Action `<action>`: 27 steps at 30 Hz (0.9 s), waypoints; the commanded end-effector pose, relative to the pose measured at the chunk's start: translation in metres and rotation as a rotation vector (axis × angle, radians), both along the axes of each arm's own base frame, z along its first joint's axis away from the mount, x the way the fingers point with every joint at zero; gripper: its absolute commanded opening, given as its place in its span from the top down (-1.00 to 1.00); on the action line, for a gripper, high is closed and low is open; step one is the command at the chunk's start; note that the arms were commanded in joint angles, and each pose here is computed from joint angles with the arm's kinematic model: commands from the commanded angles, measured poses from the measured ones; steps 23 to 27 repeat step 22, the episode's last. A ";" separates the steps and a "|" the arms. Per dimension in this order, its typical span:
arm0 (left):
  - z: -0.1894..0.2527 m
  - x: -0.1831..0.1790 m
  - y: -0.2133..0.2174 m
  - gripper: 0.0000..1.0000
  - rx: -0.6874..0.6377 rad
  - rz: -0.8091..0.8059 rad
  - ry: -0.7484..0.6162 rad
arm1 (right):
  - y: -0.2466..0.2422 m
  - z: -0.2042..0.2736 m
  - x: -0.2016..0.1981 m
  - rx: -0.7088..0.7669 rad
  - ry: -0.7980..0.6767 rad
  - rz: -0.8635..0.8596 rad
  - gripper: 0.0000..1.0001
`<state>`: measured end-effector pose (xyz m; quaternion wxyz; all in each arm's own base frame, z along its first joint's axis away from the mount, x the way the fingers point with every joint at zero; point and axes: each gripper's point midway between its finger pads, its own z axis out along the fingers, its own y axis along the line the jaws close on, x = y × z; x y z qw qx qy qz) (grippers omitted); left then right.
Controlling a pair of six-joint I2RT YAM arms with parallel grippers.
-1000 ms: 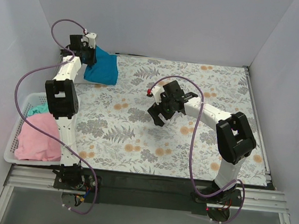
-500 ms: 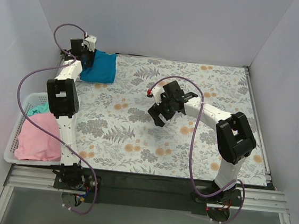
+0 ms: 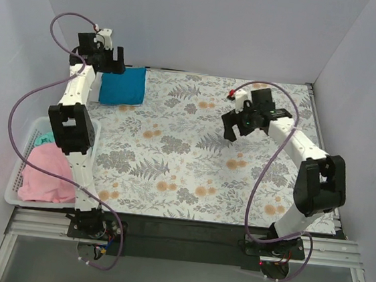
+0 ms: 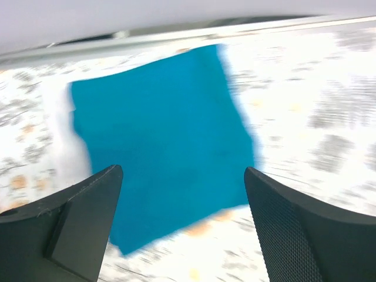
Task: Fold and stack the t-shirts
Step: Neatly place the folded tshirt to the corner, then reset both grippers
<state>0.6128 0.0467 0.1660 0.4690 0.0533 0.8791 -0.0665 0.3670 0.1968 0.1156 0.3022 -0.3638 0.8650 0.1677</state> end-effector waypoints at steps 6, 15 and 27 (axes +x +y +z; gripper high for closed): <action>0.104 -0.120 -0.158 -0.70 -0.266 -0.322 0.086 | -0.078 0.053 0.011 0.140 -0.054 -0.193 -0.97; 0.036 -0.226 -0.183 -0.72 -0.239 -0.337 0.188 | -0.097 0.021 -0.053 0.131 0.018 -0.220 -0.97; 0.012 -0.258 -0.173 -0.74 -0.240 -0.279 0.233 | -0.095 0.005 -0.086 0.146 0.054 -0.204 -0.97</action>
